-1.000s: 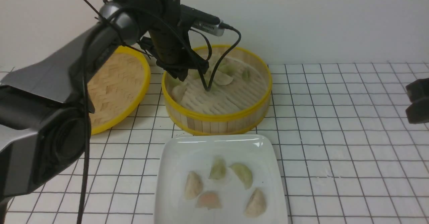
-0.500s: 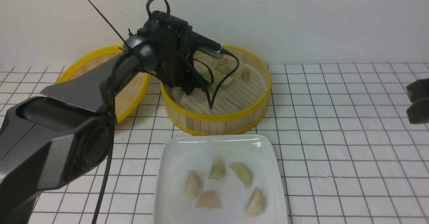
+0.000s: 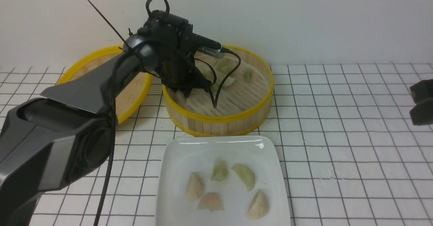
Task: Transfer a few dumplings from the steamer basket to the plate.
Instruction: Use the left arm to grab a dumpling from the steamer, then use the left arm to put the dumpling into the plate
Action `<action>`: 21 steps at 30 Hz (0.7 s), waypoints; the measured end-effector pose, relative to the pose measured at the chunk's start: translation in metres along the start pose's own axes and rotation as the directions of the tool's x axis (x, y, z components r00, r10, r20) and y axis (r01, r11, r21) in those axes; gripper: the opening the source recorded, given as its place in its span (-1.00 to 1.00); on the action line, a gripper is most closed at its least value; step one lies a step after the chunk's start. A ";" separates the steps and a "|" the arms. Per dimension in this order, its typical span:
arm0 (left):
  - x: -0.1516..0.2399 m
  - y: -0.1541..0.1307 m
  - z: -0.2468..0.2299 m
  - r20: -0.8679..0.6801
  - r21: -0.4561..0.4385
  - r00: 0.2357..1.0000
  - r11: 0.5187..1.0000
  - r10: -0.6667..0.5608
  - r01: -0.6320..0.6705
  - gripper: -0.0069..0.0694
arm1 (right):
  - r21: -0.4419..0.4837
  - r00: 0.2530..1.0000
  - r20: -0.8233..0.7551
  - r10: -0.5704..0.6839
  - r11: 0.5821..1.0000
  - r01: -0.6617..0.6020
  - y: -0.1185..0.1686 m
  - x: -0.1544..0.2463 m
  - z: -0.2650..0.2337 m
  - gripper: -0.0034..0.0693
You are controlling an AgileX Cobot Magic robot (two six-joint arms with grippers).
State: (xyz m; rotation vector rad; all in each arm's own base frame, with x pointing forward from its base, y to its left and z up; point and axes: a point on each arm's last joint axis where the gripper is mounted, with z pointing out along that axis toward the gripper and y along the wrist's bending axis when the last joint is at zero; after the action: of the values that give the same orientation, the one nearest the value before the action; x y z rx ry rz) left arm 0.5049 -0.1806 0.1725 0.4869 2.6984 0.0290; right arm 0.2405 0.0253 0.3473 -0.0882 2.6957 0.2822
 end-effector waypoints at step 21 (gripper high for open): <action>0.007 -0.032 -0.202 0.151 0.306 0.988 0.952 -0.031 -0.017 -0.34 | -0.048 1.000 0.002 0.022 0.999 -0.022 0.004 0.000 0.000 -0.91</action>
State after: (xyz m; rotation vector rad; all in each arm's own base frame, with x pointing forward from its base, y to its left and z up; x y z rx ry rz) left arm 0.4102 -0.1978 0.3527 0.5452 2.5600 -0.4200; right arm 0.2403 0.0295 0.3484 -0.0719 2.6891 0.3530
